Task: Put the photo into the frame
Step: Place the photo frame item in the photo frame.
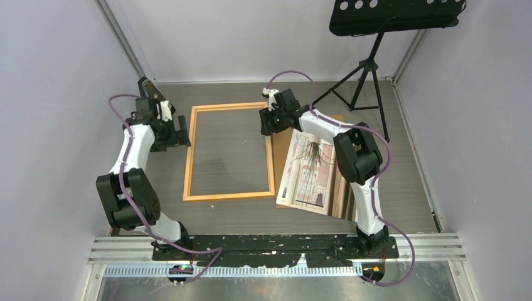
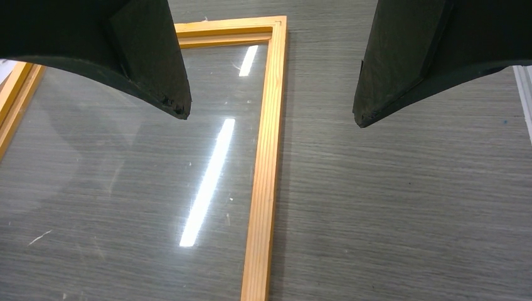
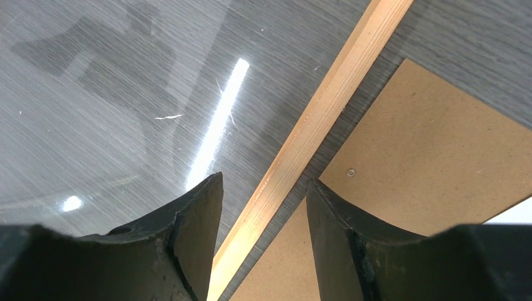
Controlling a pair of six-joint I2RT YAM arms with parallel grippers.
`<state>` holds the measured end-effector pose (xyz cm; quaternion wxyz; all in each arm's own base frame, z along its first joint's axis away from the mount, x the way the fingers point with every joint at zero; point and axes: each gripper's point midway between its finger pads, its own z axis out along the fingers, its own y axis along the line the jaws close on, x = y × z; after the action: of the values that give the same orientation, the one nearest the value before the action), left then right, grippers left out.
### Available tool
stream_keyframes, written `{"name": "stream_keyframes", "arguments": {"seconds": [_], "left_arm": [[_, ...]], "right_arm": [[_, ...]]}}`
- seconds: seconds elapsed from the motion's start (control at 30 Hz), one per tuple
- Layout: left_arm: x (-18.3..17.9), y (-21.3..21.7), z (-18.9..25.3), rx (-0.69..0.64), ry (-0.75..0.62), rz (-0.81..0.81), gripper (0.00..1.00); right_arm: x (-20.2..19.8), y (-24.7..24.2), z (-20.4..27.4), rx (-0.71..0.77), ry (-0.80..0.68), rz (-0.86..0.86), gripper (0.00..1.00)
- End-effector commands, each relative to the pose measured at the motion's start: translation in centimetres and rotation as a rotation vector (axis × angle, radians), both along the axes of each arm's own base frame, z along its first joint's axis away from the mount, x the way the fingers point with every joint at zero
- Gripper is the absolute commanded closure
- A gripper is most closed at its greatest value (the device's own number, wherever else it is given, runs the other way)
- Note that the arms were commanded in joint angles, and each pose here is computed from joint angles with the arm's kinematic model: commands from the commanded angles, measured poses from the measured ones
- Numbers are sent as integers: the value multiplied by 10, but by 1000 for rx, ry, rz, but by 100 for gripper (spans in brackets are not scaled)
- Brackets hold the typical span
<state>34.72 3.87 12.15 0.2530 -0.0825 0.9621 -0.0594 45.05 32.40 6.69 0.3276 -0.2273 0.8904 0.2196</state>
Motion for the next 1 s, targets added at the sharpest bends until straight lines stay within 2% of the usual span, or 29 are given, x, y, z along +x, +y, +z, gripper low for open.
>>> {"name": "stream_keyframes", "arguments": {"seconds": [0.0, 0.37, 0.67, 0.97], "left_arm": [[-5, -2, 12, -6, -48, -26, 0], [-12, -5, 14, -23, -68, -28, 1], [-16, -4, 16, -22, -73, -26, 1], [-22, -4, 11, -12, -66, -27, 1]], "right_arm": [[-9, 6, -10, 4, 39, 0, 43], [-30, 4, -33, -11, 110, 7, 50], [-49, 8, -36, 3, 148, 23, 68], [-64, 12, -29, 19, 142, 24, 71]]}}
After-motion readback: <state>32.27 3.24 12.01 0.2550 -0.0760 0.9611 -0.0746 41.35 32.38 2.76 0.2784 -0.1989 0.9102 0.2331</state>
